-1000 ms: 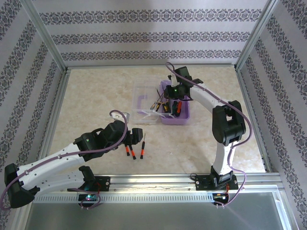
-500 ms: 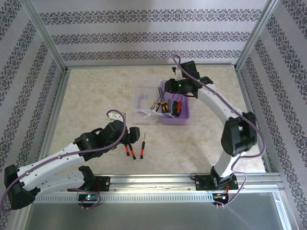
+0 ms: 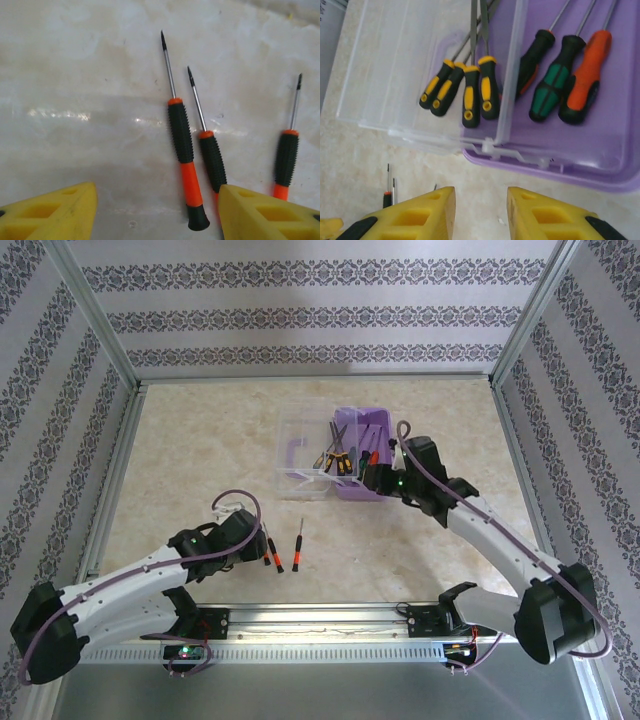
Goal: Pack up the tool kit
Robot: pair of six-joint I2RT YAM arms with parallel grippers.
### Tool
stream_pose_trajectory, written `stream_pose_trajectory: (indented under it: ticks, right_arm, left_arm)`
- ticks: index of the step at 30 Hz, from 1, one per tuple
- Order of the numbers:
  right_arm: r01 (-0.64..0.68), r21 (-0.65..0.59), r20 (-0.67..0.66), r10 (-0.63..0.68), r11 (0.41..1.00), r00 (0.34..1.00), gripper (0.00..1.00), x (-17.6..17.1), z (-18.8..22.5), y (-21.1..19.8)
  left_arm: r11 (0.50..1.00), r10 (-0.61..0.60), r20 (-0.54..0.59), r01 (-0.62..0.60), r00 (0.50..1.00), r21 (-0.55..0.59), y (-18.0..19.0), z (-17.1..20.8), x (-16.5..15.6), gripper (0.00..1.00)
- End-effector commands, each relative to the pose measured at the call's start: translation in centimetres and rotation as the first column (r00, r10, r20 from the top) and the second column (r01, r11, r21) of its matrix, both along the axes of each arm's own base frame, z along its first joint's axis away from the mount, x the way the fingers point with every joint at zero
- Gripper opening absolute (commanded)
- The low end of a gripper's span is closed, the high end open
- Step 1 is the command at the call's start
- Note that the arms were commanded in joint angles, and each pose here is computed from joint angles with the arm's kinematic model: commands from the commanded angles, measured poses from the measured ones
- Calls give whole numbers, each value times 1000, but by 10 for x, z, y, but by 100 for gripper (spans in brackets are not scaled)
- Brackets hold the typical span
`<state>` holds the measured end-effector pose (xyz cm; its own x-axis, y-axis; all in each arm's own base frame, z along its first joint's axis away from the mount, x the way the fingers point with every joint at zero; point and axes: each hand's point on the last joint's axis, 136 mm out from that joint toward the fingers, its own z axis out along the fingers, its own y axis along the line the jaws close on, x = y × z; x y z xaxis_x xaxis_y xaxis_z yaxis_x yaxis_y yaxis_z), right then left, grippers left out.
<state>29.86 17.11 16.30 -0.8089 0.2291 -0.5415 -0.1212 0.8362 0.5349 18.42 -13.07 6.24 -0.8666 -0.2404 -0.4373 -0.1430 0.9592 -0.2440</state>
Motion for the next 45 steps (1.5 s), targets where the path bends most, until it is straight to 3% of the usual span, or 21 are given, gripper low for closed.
stream_pose_trajectory:
  ticks: [1,7,18,24,36,45]
  right_arm:
    - [56,3,48,-56,998,997,35,2,9,-10]
    - [34,29,23,-34,999,999,34,0,4,-4]
    - [30,40,13,-30,999,999,34,-3,1,-1]
    - [25,46,17,-25,999,1000,34,-1,5,0]
    - [16,54,31,-17,998,999,34,0,13,3]
    - [15,55,43,-17,998,999,35,-1,19,2]
  left_arm:
    - [998,-31,-4,31,1000,-57,-15,-2,8,65]
    - [999,-44,-84,43,996,-10,-14,-18,14,64]
    - [998,-57,-118,54,991,-31,-21,-32,26,55]
    - [999,-32,-141,31,990,-7,-12,-38,24,44]
    - [999,-3,-190,10,982,34,4,-54,15,36]
    - [996,-1,-234,22,972,87,8,-62,16,20]
